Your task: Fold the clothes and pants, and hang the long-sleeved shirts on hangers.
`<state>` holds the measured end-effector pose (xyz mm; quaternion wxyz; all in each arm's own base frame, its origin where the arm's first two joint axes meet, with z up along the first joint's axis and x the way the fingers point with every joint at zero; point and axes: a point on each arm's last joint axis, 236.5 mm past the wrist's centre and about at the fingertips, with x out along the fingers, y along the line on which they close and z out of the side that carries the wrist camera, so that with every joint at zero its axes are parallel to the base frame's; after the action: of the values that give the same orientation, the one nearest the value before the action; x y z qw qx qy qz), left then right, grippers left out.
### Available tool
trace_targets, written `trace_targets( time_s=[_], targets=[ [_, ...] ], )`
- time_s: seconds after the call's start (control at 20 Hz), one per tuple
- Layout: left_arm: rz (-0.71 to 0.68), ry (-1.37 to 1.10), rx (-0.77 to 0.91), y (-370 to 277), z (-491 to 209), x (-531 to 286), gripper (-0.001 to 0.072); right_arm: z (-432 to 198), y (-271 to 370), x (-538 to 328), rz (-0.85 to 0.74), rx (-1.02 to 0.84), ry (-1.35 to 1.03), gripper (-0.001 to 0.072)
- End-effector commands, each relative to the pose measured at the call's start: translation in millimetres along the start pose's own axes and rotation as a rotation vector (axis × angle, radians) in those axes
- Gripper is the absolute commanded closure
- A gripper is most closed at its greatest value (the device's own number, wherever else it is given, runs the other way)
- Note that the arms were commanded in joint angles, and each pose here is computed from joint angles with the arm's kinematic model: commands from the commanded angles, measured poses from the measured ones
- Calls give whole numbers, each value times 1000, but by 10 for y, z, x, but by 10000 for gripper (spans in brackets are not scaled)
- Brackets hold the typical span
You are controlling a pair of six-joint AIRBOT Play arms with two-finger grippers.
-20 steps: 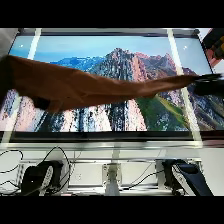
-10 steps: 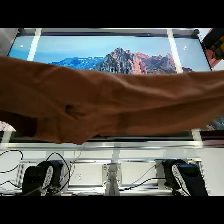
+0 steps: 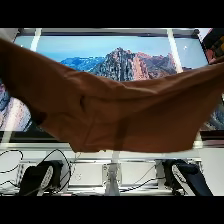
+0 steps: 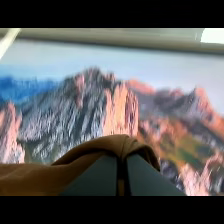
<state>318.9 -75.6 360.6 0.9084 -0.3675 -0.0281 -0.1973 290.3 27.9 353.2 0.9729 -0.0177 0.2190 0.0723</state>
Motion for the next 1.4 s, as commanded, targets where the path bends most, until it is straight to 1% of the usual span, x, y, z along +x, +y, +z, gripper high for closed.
trace_targets(
  time_s=[0.0, 0.15, 0.3, 0.4, 0.55, 0.6, 0.65, 0.7, 0.75, 0.8, 0.9, 0.95, 1.05, 1.1, 1.15, 1.2, 1.25, 1.35],
  targets=[
    [177, 191, -107, 979, -653, 579, 690, -639, -116, 1024, 26, 61, 279, 693],
    [338, 321, -225, 1849, -1300, 854, 689, -1009, -256, 1897, 23, 100, 382, 693],
    [461, 408, -358, 2478, -1921, 962, 689, -1254, -371, 2710, 16, 147, 379, 693],
    [495, 455, -329, 2717, -2183, 1031, 688, -1362, -419, 3130, 11, 204, 343, 693],
    [491, 512, -247, 2857, -2426, 1184, 686, -1523, -481, 3529, 0, 248, 312, 693],
    [487, 523, -232, 2883, -2466, 1225, 623, -1593, -493, 3603, -3, 253, 319, 693],
    [481, 530, -217, 2890, -2490, 1253, 339, -1641, -498, 3639, -4, 254, 327, 644],
    [463, 548, -186, 2860, -2505, 1250, 59, -1654, -514, 3641, -8, 246, 330, 441],
    [411, 602, -109, 2774, -2534, 1221, 34, -1633, -560, 3612, -21, 228, 328, 170],
    [365, 648, -34, 2694, -2534, 1176, 101, -1602, -614, 3557, -33, 210, 333, 100],
    [309, 734, 91, 2576, -2442, 1009, 217, -1507, -792, 3364, -65, 187, 351, 101],
    [285, 769, 149, 2505, -2354, 909, 238, -1438, -931, 3234, -92, 183, 350, 105],
    [258, 836, 207, 2296, -2145, 643, 265, -1310, -1247, 2942, -155, 190, 334, 106],
    [251, 906, 271, 2214, -2088, 415, 408, -1252, -1434, 2762, -194, 198, 325, 106],
    [267, 978, 337, 2203, -2072, 140, 464, -1211, -1621, 2580, -234, 211, 318, 106],
    [301, 1017, 364, 2238, -2071, -108, 466, -1195, -1775, 2419, -267, 228, 316, 106],
    [330, 1022, 346, 2265, -2109, -338, 465, -1199, -1918, 2267, -297, 247, 318, 106],
    [363, 991, 237, 2294, -2344, -699, 460, -1242, -2189, 1998, -356, 292, 324, 106]
  ],
)
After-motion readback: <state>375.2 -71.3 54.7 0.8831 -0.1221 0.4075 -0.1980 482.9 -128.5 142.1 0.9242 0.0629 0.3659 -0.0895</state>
